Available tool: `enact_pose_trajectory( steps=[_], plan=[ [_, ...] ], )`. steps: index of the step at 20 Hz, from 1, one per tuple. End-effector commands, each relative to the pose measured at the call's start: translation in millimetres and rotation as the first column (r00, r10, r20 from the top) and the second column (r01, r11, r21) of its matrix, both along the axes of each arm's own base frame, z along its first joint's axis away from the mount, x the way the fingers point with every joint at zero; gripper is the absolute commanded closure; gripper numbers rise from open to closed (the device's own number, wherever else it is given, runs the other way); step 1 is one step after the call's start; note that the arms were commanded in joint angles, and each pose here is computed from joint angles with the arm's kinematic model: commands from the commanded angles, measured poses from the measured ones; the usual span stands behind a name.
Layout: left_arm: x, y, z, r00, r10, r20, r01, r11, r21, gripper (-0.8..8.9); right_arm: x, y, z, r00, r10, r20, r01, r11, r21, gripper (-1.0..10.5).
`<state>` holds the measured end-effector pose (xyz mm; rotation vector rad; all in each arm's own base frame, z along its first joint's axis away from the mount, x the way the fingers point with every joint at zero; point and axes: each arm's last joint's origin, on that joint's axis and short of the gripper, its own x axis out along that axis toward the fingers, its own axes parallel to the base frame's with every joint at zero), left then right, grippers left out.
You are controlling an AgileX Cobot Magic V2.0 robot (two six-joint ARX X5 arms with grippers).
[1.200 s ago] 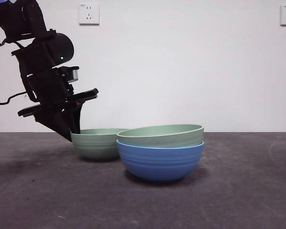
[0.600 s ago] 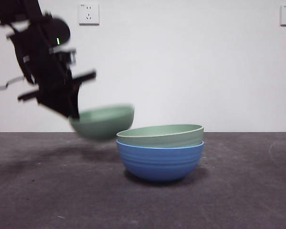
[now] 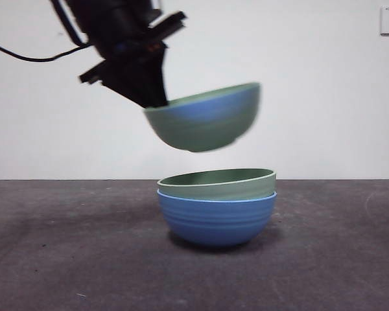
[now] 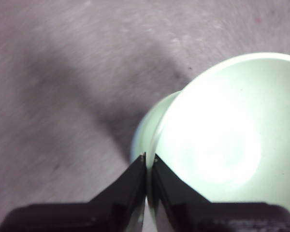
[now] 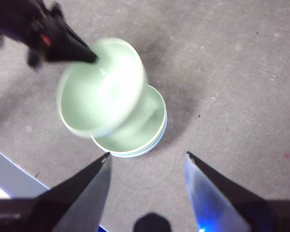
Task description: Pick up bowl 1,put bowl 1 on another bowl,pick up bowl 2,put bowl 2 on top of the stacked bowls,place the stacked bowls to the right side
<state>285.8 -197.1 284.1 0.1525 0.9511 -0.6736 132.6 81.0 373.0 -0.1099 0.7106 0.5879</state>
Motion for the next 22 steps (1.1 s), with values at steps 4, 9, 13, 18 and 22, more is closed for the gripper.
enact_pose_trajectory(
  steps=[4,9,13,18,22],
  plan=[
    [11.9,-19.1,-39.6,0.997,-0.028,-0.072,0.033,0.997,0.071,8.21,-0.2,0.0,0.9,1.000,-0.008,0.001,0.007,1.000,0.007,6.9],
    [17.7,-22.5,-52.4,0.997,-0.014,-0.080,0.022,0.995,0.098,8.21,-0.9,-0.4,0.0,1.000,-0.007,-0.011,0.007,1.000,0.000,6.9],
    [17.3,-22.9,-52.3,0.996,-0.023,-0.087,0.031,0.996,0.087,7.72,-0.9,-0.4,0.0,1.000,-0.007,-0.011,0.007,1.000,0.000,6.9],
    [16.2,-24.1,-51.9,0.992,-0.047,-0.120,0.052,0.998,0.041,5.01,-1.3,-0.7,-0.6,1.000,-0.013,-0.021,0.013,1.000,0.001,6.9],
    [14.7,-22.6,-42.9,0.992,-0.048,-0.116,0.052,0.998,0.033,5.01,-1.7,-0.9,-2.2,0.999,-0.026,-0.048,0.026,1.000,0.002,6.9]
  ],
)
